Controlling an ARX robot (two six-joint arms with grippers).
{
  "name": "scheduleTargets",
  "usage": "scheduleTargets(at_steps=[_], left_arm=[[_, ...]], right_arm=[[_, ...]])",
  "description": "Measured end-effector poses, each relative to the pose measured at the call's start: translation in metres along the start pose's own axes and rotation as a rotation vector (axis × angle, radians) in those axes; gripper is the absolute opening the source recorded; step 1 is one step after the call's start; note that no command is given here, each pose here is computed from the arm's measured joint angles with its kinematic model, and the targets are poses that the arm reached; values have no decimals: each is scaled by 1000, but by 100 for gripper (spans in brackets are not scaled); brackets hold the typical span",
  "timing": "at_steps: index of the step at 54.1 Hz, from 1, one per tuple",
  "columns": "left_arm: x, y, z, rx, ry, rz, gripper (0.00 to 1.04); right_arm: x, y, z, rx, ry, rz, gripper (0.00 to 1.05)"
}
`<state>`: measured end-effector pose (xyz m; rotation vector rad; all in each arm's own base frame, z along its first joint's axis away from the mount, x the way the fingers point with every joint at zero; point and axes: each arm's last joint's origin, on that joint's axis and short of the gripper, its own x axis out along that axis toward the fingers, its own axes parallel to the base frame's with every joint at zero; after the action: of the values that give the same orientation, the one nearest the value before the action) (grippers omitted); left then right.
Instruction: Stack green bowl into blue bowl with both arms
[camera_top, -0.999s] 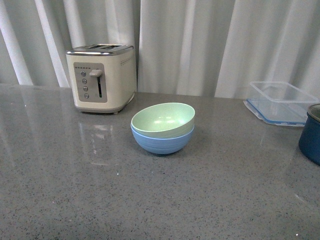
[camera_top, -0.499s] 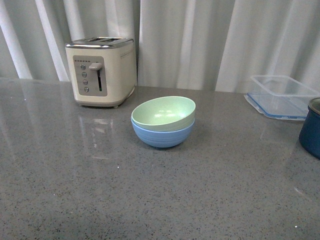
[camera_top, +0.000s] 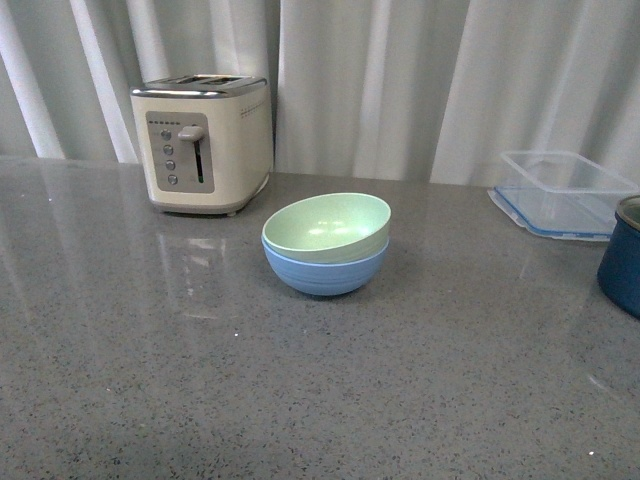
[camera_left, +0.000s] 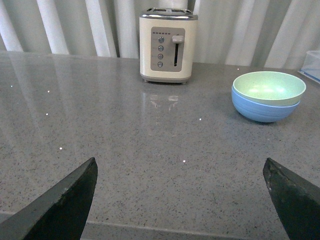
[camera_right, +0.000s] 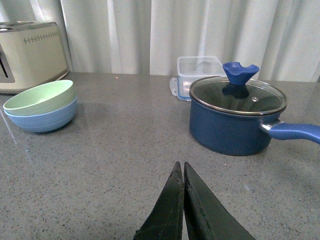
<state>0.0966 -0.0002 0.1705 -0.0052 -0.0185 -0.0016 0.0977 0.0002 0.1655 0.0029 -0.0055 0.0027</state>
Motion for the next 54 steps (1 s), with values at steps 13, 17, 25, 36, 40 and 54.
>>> scheduleTargets(at_steps=[13,17,25,36,40,54], left_arm=[[0,0,0,0,0,0,98],[0,0,0,0,0,0,98],[0,0,0,0,0,0,98],[0,0,0,0,0,0,98],[0,0,0,0,0,0,98],[0,0,0,0,0,0,98]], right_arm=[[0,0,0,-1,3,0,28],[0,0,0,-1,3,0,39],[0,0,0,-1,4,0,62],[0,0,0,-1,4,0,93],[0,0,0,0,4,0,95],[0,0,0,0,4,0,95]])
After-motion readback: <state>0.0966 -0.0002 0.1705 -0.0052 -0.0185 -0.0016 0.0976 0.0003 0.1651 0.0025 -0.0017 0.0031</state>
